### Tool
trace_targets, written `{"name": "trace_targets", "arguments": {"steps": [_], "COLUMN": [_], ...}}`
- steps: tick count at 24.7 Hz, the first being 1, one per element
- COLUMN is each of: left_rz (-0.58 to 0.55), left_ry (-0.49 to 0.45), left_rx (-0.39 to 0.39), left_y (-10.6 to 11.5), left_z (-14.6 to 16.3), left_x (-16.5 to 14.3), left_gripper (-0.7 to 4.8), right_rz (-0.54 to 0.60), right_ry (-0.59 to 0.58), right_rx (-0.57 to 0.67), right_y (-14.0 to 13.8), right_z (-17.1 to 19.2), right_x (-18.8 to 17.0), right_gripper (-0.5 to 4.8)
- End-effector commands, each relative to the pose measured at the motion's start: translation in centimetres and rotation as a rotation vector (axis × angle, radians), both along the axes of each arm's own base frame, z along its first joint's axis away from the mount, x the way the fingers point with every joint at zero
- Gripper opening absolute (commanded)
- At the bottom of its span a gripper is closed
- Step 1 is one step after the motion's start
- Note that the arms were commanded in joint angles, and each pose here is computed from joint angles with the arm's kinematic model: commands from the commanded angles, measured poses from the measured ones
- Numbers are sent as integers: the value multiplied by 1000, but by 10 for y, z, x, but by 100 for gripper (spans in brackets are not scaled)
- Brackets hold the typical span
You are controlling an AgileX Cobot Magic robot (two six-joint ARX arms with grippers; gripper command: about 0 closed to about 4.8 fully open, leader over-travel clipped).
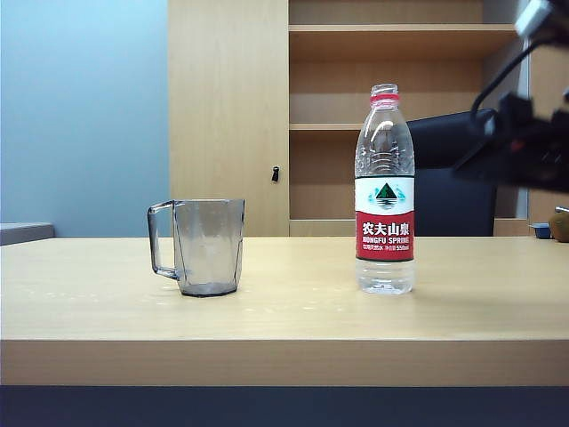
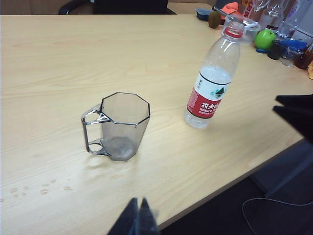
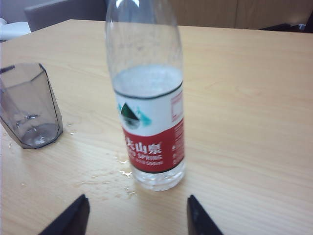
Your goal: Pick up the mineral water bottle on the table and pour water into the mug until it's half full.
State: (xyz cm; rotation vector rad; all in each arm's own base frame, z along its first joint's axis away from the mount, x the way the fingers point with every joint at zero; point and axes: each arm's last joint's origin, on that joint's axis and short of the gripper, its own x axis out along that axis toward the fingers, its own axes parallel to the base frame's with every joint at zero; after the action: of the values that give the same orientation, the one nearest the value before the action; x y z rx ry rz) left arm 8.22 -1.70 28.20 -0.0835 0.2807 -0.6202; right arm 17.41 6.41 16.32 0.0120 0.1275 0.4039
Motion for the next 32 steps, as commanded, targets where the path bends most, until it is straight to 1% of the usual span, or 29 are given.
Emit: {"name": "trace_targets", "arguments": {"steps": [1,4,5,6,7,9,13,18,19,20,21,22,25,28,30,32], "left_rz": [23,39,39,39,39,35,35,35,35,35,35,35,34,35,56,73], "left_ry": [-17,-16,-16,-16,-16,-24,-22,-20,-19,-19,-19,-19,-19,-19,-18,-17], "left_rx": [11,15,15,15,16,28,30,30,30,30,30,30,30,30,35,38], "left_y": [1,1,1,1,1,1,1,1,1,1,1,1,1,1,2,2], "left_z": [2,2,2,2,2,2,2,1,1,1,1,1,1,1,1,1], "left_x": [0,1,1,1,1,1,1,1,0,0,0,1,0,1,1,1], "left_gripper": [-6,-6,-6,-6,-6,-6,-6,-6,-6,-6,-6,-6,-6,-6,-6,-6], "right_rz": [-2,-3,-16,-21,-18,-10,-2,-2,-4,-8,-10,-10,-9,-8,-6,2], "right_ry": [-64,-95,-91,-80,-54,-47,-88,-55,-64,-67,-66,-65,-65,-76,-74,-31], "right_rx": [58,69,67,62,54,52,67,55,58,59,59,58,58,49,33,-28], "right_y": [6,12,15,18,22,30,39,47,48,48,48,48,48,48,48,49], "right_z": [-7,-20,-28,-34,-42,-47,-42,-37,-35,-34,-34,-35,-35,-34,-32,-24], "right_x": [15,33,43,50,61,77,102,123,125,126,126,126,126,126,125,124], "right_gripper": [377,415,447,460,465,469,469,468,455,426,364,344,255,223,219,220]}}
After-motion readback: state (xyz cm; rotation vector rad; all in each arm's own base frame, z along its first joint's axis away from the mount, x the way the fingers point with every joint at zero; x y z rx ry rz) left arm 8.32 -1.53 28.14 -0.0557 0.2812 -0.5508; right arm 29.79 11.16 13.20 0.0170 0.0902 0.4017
